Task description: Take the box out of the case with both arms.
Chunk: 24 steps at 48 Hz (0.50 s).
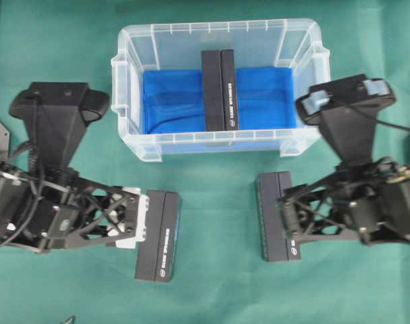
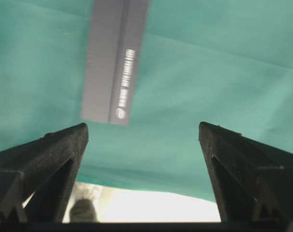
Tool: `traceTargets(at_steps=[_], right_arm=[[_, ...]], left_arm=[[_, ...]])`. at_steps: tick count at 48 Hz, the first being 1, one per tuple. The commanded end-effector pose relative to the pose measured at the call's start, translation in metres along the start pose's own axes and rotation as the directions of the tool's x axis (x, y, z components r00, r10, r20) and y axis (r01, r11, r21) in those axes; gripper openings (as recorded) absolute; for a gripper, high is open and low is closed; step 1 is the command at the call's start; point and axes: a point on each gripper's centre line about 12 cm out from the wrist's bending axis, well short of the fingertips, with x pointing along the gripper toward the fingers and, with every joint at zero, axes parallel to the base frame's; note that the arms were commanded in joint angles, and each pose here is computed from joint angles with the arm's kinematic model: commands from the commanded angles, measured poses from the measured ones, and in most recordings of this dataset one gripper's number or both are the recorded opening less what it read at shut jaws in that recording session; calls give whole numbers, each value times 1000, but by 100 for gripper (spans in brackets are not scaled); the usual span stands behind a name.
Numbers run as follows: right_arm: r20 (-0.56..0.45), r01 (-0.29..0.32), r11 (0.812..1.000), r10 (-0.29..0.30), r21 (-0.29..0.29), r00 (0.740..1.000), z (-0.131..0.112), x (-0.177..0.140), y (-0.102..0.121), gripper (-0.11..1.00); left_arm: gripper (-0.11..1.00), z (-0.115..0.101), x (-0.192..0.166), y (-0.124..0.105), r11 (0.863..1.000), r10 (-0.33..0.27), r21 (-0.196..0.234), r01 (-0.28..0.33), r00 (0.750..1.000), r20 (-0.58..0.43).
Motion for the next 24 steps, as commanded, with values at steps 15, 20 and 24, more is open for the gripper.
traceTargets(at_steps=[15, 20, 24], right_arm=[[-20, -40, 998, 41, 46, 999, 2, -20, -58, 92], [-24, -48, 997, 49, 64, 998, 4, -22, -71, 92], [-26, -50, 997, 52, 67, 998, 6, -24, -83, 91]], left_arm=[[91, 2, -22, 47, 1000, 12, -23, -12, 1000, -5], [91, 0, -20, 65, 999, 14, -36, -14, 1000, -9], [91, 0, -21, 78, 999, 11, -43, -11, 1000, -15]])
